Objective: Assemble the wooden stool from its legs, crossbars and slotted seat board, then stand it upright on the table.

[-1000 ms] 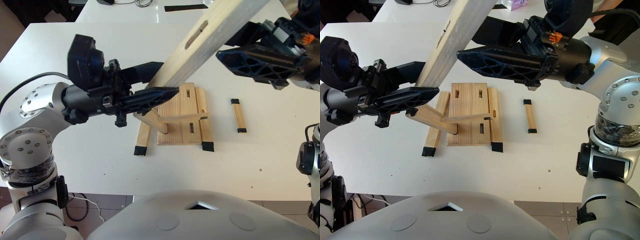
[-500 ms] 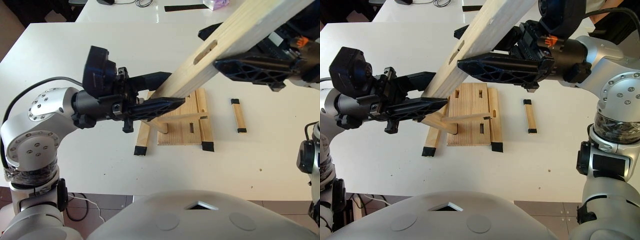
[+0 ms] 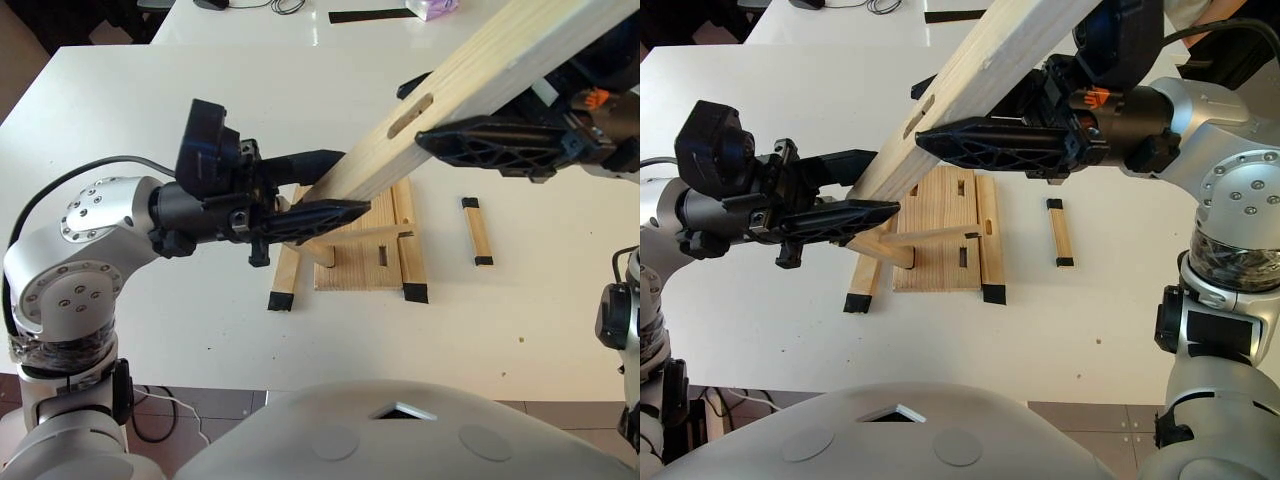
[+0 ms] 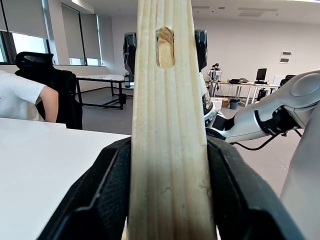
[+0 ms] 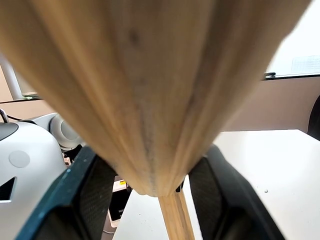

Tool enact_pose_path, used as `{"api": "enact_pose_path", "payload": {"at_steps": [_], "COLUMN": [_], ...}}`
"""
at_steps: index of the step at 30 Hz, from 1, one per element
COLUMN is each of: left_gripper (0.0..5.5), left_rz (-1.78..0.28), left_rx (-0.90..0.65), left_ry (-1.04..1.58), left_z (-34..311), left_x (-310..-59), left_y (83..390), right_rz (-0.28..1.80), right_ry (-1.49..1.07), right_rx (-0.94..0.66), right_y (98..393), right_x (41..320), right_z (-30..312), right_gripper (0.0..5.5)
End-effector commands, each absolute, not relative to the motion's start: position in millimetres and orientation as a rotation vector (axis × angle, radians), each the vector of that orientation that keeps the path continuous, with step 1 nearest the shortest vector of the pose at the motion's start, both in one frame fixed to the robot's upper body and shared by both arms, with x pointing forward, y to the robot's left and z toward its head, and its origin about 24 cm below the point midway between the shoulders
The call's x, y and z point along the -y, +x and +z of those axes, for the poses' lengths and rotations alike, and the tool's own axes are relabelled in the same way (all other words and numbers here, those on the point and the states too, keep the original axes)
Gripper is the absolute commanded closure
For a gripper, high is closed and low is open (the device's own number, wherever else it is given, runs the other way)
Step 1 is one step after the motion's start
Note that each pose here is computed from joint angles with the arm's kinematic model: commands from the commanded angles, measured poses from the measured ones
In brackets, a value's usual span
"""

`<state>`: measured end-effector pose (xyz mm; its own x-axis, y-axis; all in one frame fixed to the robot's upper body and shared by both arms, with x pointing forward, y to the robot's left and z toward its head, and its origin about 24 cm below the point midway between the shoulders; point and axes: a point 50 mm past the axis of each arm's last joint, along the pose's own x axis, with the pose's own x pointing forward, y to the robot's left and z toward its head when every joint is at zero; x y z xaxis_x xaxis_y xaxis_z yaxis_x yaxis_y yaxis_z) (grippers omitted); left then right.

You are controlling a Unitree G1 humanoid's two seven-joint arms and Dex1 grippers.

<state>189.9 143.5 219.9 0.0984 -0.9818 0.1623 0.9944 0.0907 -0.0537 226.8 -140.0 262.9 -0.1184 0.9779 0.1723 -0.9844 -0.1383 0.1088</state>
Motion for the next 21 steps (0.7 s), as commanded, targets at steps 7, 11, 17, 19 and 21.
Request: {"api": "enact_pose_path", "payload": {"at_steps": [7,11,17,19,21], "left_gripper": [2.67,2.02,1.78,1.78,1.78], "left_rz": [-1.390,-1.312,-1.319,-1.310,-1.286], "left_rx": [0.058,0.097,0.196,0.223,0.245], "left_ry": [-0.214,-0.233,-0.345,-0.363,-0.374], "left_z": [224.3,229.2,250.4,257.2,263.1], "left_x": [-144.7,-145.3,-149.6,-152.1,-155.4], "left_y": [203.9,214.7,215.6,216.9,220.1], "right_rz": [1.634,1.597,1.492,1.449,1.401], "right_ry": [0.251,0.233,0.068,-0.008,-0.066], "right_rx": [0.127,0.152,0.159,0.152,0.143], "right_y": [234.5,237.2,244.9,248.3,252.4], "right_x": [133.9,136.3,153.0,159.6,167.7], "right_z": [273.3,275.4,275.3,270.9,266.6], "right_gripper": [3.46,3.46,3.46,3.46,3.46]}}
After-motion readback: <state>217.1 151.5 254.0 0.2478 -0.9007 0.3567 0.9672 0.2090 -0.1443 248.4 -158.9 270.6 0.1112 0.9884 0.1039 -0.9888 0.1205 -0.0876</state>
